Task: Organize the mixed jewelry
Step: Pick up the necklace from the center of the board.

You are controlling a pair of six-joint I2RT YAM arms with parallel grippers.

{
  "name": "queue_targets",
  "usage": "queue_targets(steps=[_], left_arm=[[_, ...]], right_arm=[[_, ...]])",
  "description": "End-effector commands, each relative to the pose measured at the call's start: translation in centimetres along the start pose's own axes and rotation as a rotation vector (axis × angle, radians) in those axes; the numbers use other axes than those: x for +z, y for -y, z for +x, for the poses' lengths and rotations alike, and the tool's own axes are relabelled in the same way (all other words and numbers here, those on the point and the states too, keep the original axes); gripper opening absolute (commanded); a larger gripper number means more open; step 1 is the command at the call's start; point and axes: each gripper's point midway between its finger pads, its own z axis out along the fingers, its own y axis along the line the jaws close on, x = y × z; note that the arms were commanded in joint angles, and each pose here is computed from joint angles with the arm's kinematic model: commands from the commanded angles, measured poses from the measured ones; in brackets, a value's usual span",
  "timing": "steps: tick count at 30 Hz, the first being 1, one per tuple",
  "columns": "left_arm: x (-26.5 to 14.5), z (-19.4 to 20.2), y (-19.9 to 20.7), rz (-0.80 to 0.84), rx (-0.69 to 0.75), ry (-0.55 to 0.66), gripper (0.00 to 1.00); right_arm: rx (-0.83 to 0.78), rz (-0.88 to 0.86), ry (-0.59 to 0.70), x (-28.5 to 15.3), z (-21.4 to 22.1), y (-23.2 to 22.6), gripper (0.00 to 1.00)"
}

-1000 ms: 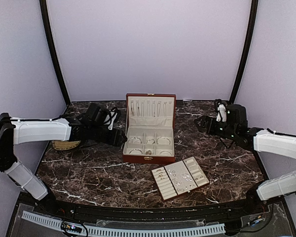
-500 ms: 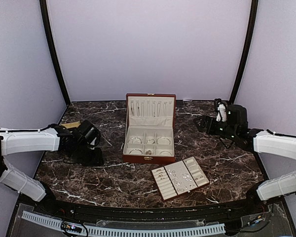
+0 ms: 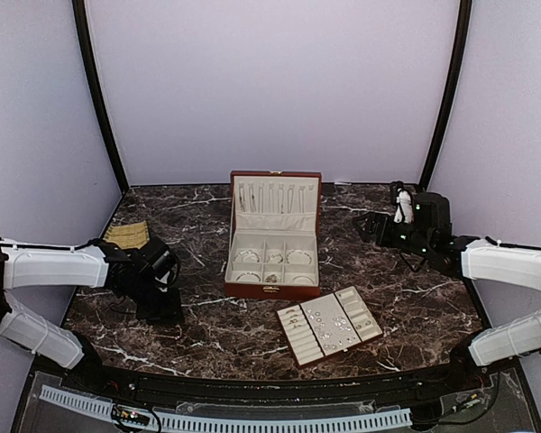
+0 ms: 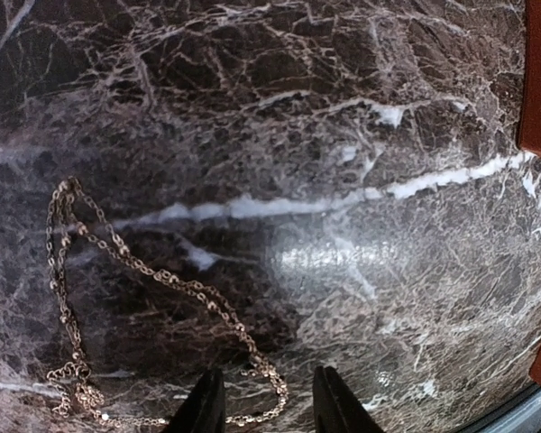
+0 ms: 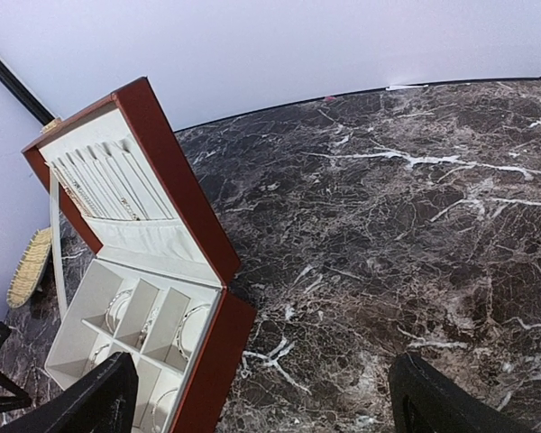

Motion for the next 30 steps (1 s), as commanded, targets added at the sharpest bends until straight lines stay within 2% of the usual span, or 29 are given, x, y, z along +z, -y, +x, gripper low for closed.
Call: queue_targets(steps=[1, 7, 18, 23, 30], left_arm=[[0.6, 0.4, 0.0, -0.006, 0.001, -0.033, 0.36], [1.3, 0.5, -0.5, -0.047, 0.018, -0.050, 0.34], [2.7, 1.9, -1.5, -0.052, 0.000, -0.095, 0.11], [3.0, 1.5, -1.2, -0.049, 0.033, -0.086, 0.00], [2.1, 0.3, 1.3, 0.081, 0.122, -0.023, 0.00]], right_arm=[[-0.001, -0.011, 0.025, 0.1, -0.2, -0.3, 0.98], [0.001, 0.004, 0.025, 0.0, 0.0, 0.0, 0.98], [0.005, 0.017, 0.043, -0.5, -0.1, 0.3, 0.98], [0.011, 0.023, 0.066, -1.1, -0.4, 0.4, 0.98], [0.030, 0.023, 0.072, -1.5, -0.3, 0.5, 0.98]])
